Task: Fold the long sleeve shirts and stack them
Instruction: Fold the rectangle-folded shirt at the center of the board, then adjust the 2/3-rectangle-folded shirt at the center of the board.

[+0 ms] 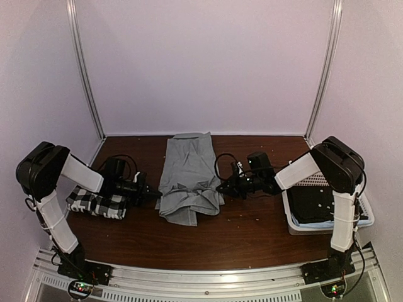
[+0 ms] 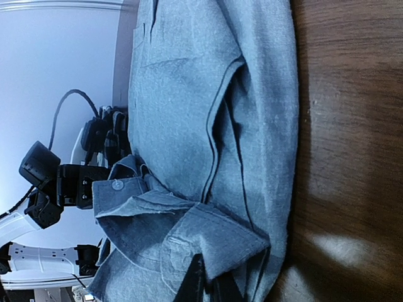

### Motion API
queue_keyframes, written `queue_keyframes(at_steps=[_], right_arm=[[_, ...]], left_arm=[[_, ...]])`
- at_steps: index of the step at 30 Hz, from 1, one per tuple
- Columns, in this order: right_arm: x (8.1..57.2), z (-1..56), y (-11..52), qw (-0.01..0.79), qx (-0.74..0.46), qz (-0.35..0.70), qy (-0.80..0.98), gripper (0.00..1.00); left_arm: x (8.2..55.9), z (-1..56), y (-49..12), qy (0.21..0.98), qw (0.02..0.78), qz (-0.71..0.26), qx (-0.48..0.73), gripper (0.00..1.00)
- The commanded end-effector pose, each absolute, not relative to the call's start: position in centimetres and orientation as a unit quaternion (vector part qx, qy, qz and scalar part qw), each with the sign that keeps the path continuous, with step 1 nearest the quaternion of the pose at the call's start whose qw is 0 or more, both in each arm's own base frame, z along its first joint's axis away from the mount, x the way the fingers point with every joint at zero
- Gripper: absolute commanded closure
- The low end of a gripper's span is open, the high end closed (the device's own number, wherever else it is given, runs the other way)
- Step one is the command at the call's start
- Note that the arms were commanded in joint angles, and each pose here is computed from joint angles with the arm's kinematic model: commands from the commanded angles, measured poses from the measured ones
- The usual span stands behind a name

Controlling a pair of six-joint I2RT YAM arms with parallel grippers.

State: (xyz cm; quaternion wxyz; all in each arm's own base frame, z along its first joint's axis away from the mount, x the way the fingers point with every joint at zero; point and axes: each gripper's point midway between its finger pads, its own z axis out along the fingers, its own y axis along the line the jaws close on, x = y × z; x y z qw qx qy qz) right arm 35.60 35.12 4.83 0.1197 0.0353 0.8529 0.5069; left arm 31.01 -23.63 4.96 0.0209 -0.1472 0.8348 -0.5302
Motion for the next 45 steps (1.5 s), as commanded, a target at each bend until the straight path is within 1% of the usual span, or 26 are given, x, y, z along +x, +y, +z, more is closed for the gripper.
queue_keyframes(at_steps=[1,2,4,6,9,11,15,16,20,26,32,38,41,45], right_arm=[[37.0,7.0,34.8,0.161,0.024,0.507,0.847,0.88],[37.0,7.2,34.7,0.165,0.02,0.503,0.848,0.85],[37.1,8.0,34.5,0.177,0.01,0.495,0.851,0.78],[37.0,8.6,34.4,0.184,0.0,0.488,0.853,0.72],[36.7,9.4,33.9,0.194,-0.01,0.475,0.858,0.67],[36.5,9.7,33.7,0.199,-0.017,0.468,0.861,0.62],[35.9,10.0,33.3,0.208,-0.034,0.45,0.868,0.52],[35.7,10.0,33.3,0.21,-0.039,0.446,0.869,0.5],[34.7,9.8,33.4,0.213,-0.06,0.427,0.877,0.44],[31.8,8.9,34.2,0.193,-0.088,0.42,0.882,0.44],[28.4,7.5,34.8,0.168,-0.109,0.418,0.886,0.45],[26.6,5.8,35.4,0.151,-0.116,0.421,0.887,0.46],[26.5,5.4,36.0,0.15,-0.119,0.428,0.884,0.46],[26.5,5.0,36.6,0.147,-0.119,0.432,0.882,0.48]], left_arm=[[33.2,7.0,-23.6,0.83,0.074,-0.539,-0.123,0.99],[33.2,7.3,-23.6,0.83,0.079,-0.539,-0.121,0.92],[33.3,7.8,-23.5,0.832,0.088,-0.535,-0.115,0.83],[33.4,8.2,-23.3,0.837,0.098,-0.527,-0.108,0.72],[33.3,8.5,-22.7,0.85,0.116,-0.504,-0.098,0.53],[33.2,8.6,-22.3,0.858,0.127,-0.49,-0.092,0.43],[32.8,8.7,-21.6,0.872,0.141,-0.463,-0.078,0.3],[32.7,8.6,-21.5,0.874,0.142,-0.459,-0.074,0.29],[31.9,8.4,-21.0,0.883,0.148,-0.441,-0.062,0.26],[29.4,7.9,-20.9,0.889,0.127,-0.436,-0.05,0.29],[26.5,7.8,-22.5,0.89,0.107,-0.443,-0.022,0.32],[24.6,7.6,-24.3,0.89,0.094,-0.447,0.002,0.35],[24.2,7.2,-25.1,0.888,0.087,-0.451,0.009,0.38],[24.1,7.0,-25.8,0.885,0.083,-0.458,0.011,0.46]])
